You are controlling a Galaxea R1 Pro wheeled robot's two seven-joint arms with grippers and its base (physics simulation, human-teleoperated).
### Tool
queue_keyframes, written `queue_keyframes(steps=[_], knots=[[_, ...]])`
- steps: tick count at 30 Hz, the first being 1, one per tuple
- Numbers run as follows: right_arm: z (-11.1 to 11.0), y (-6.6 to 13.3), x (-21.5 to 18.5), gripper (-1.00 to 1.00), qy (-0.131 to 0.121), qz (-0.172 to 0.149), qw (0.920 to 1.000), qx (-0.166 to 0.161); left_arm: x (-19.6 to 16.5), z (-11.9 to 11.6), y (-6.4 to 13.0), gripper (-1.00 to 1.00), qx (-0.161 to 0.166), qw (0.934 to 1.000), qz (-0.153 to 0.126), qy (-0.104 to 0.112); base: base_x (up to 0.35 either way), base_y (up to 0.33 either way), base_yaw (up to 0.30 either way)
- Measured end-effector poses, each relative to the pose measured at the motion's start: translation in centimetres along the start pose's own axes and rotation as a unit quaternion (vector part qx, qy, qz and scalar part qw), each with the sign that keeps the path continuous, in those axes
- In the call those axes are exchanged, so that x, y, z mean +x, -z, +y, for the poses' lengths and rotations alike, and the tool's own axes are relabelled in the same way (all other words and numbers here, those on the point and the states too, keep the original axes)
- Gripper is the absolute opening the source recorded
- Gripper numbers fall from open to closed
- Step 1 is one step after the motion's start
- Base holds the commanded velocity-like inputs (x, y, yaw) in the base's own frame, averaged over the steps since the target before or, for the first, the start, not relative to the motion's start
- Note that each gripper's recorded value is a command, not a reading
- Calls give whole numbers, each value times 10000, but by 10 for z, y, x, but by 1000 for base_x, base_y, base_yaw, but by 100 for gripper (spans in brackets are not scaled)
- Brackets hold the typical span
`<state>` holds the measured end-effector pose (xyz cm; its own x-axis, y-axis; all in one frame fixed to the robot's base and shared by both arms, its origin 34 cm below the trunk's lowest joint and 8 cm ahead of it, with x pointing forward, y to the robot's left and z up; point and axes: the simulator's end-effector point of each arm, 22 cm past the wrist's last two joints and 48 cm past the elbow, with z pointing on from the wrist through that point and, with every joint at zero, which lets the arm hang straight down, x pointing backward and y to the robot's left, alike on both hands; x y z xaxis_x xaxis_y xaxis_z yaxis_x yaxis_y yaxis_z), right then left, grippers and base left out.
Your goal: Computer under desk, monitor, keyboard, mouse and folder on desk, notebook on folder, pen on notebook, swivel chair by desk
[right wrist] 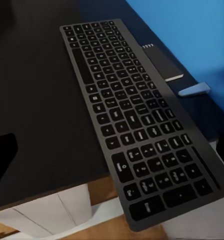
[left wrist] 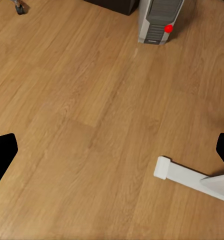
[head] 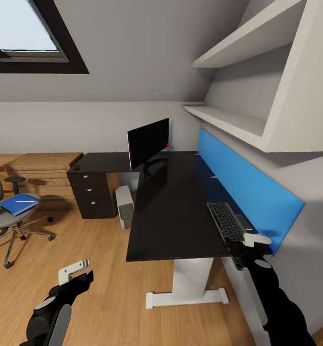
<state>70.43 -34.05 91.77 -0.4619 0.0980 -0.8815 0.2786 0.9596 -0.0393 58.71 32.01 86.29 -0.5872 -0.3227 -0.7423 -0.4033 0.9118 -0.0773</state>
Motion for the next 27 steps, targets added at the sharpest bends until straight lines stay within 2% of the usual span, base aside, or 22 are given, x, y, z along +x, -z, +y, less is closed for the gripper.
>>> queue_keyframes(steps=[8, 15, 18, 19, 22, 27], knots=[[-27, -6, 5, 100, -732, 92, 9972, 88, 3, -3, -2, 100, 19, 10000, 2, 14, 0, 0, 0], [-44, -12, 18, 100, -1180, 141, 9929, 97, 9, -4, -9, 100, 28, 10000, 3, 12, 0, 0, 0], [-47, -14, 25, 100, -1480, 169, 9888, -40, 12, -4, -12, 100, 29, 10000, 3, 12, 0, 0, 0], [-49, -14, 28, 100, -1691, 178, 9853, -144, 13, -4, -13, 100, 30, 10000, 3, 12, 0, 0, 0], [-53, -15, 36, 100, -2046, 198, 9783, -267, 16, -4, -16, 100, 30, 10000, 2, 12, 0, 0, 0], [-59, -17, 49, 100, -2272, 237, 9731, -307, 21, -3, -21, 100, 23, 10000, 2, 12, 0, 0, 0]])
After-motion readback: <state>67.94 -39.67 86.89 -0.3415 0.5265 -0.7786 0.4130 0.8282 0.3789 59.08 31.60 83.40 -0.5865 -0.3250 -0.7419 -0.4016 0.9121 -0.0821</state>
